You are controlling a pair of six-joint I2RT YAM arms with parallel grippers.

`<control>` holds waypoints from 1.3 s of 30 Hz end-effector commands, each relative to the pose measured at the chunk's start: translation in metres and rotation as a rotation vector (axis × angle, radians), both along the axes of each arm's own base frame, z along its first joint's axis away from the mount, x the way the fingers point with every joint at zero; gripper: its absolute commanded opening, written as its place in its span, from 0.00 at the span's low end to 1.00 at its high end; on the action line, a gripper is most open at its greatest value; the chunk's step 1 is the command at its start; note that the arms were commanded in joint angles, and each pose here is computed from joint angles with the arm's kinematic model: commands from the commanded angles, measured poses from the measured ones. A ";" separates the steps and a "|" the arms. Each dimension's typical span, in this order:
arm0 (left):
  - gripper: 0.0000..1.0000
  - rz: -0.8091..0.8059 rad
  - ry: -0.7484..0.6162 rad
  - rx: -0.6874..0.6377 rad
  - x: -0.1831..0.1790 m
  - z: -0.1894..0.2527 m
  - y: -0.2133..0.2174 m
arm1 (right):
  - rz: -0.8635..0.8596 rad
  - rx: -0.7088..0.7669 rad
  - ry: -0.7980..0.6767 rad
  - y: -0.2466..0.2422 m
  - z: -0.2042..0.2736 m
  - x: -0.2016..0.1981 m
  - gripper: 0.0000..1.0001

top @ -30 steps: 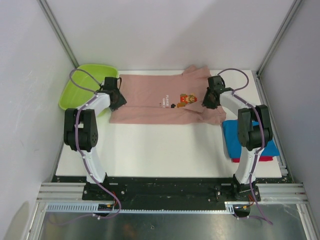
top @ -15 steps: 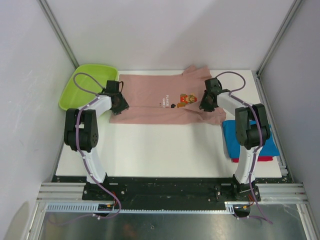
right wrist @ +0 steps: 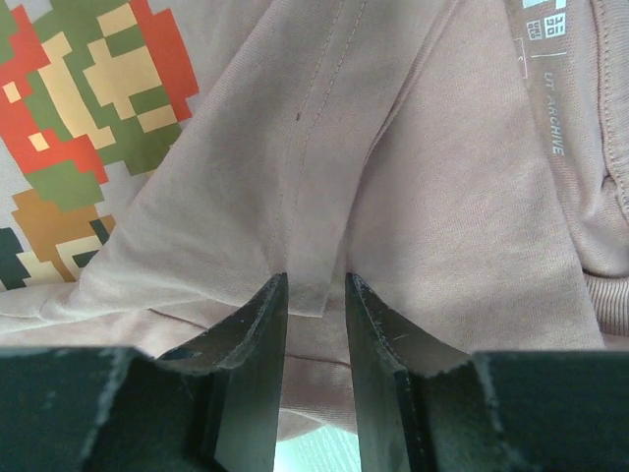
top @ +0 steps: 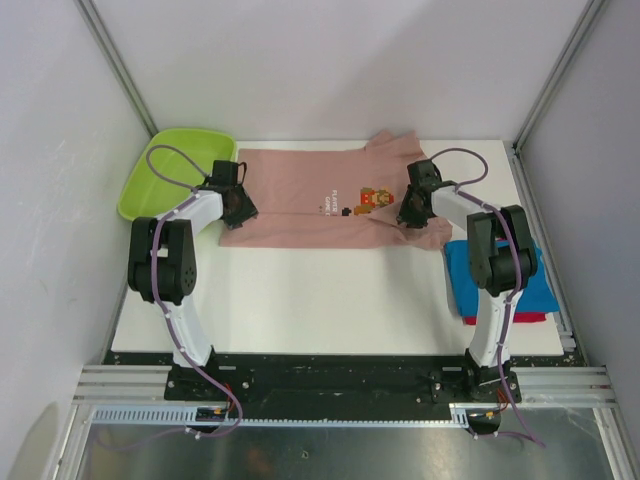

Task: Fold and stack the t-shirts
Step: Fold the flattened tshirt in 1/3 of the way

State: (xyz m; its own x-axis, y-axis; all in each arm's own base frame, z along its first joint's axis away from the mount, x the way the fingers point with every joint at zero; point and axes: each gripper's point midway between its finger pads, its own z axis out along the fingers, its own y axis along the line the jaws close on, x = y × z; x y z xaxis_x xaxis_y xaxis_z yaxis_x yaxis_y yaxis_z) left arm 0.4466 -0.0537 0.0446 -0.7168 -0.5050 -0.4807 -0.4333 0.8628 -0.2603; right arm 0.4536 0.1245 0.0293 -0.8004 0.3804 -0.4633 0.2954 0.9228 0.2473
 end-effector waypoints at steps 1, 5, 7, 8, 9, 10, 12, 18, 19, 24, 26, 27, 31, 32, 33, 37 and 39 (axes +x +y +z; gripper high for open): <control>0.51 -0.021 -0.072 -0.005 0.007 0.026 -0.003 | -0.003 0.016 0.013 0.005 -0.007 -0.001 0.35; 0.51 -0.024 -0.070 -0.003 0.007 0.025 -0.003 | -0.006 0.031 0.001 0.008 -0.004 0.002 0.32; 0.51 -0.023 -0.071 -0.003 0.008 0.025 -0.002 | -0.007 0.037 -0.009 0.009 -0.002 0.004 0.27; 0.51 -0.023 -0.070 -0.003 0.008 0.025 -0.002 | -0.009 0.041 -0.012 0.009 -0.002 0.005 0.24; 0.51 -0.023 -0.069 -0.002 0.008 0.025 -0.002 | -0.010 0.042 -0.015 0.009 -0.001 0.005 0.20; 0.51 -0.023 -0.069 -0.001 0.008 0.025 -0.002 | -0.011 0.046 -0.018 0.010 -0.001 0.006 0.17; 0.51 -0.025 -0.071 0.000 0.008 0.025 -0.002 | -0.011 0.050 -0.020 0.010 -0.001 0.007 0.10; 0.51 -0.026 -0.072 0.003 0.009 0.025 -0.002 | -0.012 0.059 -0.036 0.011 0.004 0.012 0.00; 0.51 -0.028 -0.069 0.003 0.008 0.024 -0.002 | -0.011 0.060 -0.041 0.011 0.005 0.014 0.00; 0.51 -0.030 -0.066 0.002 0.008 0.024 -0.002 | -0.001 0.059 -0.066 0.014 0.013 0.025 0.00; 0.51 -0.031 -0.066 0.000 0.008 0.024 -0.003 | 0.007 0.058 -0.081 0.017 0.017 0.033 0.00; 0.51 -0.031 -0.066 0.001 0.008 0.023 -0.002 | 0.011 0.056 -0.086 0.018 0.018 0.037 0.00; 0.51 -0.032 -0.069 0.001 0.009 0.025 -0.002 | 0.036 0.043 -0.113 0.027 0.024 0.057 0.00; 0.51 -0.033 -0.068 0.000 0.008 0.024 -0.002 | 0.044 0.039 -0.118 0.030 0.026 0.061 0.00; 0.51 -0.035 -0.068 0.001 0.008 0.024 -0.002 | 0.052 0.035 -0.125 0.033 0.027 0.066 0.00; 0.51 -0.039 -0.071 0.003 0.010 0.025 -0.002 | 0.082 0.017 -0.146 0.043 0.029 0.081 0.00; 0.51 -0.041 -0.072 0.004 0.010 0.025 -0.002 | 0.098 0.007 -0.163 0.048 0.032 0.089 0.00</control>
